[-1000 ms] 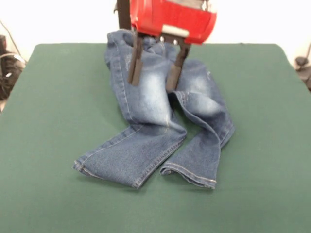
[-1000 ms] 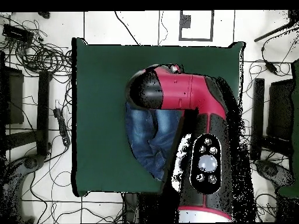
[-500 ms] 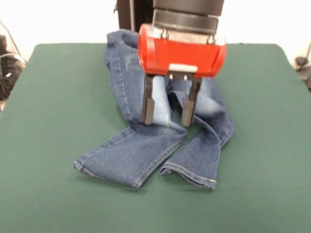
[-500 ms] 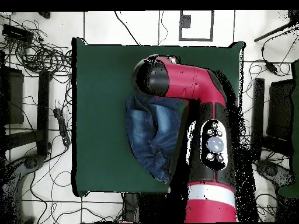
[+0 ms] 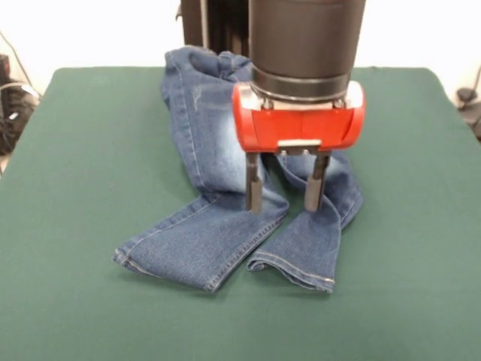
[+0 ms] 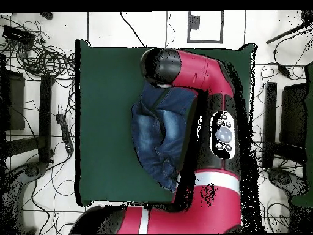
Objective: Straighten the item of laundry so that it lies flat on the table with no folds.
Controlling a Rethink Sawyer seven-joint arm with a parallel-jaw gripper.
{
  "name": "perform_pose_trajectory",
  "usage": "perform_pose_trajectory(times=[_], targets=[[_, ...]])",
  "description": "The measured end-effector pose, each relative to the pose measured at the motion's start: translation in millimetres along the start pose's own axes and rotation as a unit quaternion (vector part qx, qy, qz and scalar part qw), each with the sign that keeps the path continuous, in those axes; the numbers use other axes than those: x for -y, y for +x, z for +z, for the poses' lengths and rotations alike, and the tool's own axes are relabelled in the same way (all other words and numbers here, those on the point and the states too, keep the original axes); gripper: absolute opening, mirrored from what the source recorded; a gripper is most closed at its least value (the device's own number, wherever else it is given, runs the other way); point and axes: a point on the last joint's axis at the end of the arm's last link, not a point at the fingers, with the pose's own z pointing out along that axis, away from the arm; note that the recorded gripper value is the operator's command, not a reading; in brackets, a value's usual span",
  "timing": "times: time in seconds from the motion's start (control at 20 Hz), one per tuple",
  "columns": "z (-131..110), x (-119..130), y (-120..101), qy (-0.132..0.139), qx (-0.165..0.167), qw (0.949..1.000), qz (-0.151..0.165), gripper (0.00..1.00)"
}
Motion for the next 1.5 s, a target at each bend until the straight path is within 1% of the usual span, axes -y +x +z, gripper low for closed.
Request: perform_pose_trajectory(times=[0.1, 0.2, 0.3, 0.4, 0.45, 0.6, 0.8, 1.05, 1.15, 1.25, 1.35, 1.45, 1.5], targets=[[4.1, -3.4, 0.7, -0.013, -0.032, 0.9994, 0.002, 1.00], [6.7, -5.7, 1.7, -0.020, -0.056, 0.9982, 0.002, 1.00], [11.1, -9.8, 4.6, -0.031, -0.097, 0.9948, 0.000, 1.00], [13.1, -11.6, 5.9, -0.035, -0.116, 0.9927, -0.002, 1.00], [15.4, -13.3, 7.3, -0.038, -0.133, 0.9903, -0.004, 1.00], [17.3, -12.5, 7.3, -0.037, -0.144, 0.9888, -0.004, 1.00], [18.9, -7.3, 5.4, -0.034, -0.140, 0.9896, -0.002, 1.00], [15.7, 3.6, 0.2, -0.029, -0.123, 0.9919, 0.004, 1.00], [9.3, 13.2, -3.3, -0.028, -0.116, 0.9929, 0.009, 1.00], [-3.1, 30.7, -9.2, -0.023, -0.103, 0.9943, 0.018, 1.00], [-9.1, 39.9, -12.2, -0.021, -0.096, 0.9949, 0.022, 1.00], [-24.6, 62.8, -19.4, -0.015, -0.078, 0.9963, 0.034, 1.00], [-28.9, 69.5, -21.4, -0.014, -0.072, 0.9966, 0.037, 1.00]])
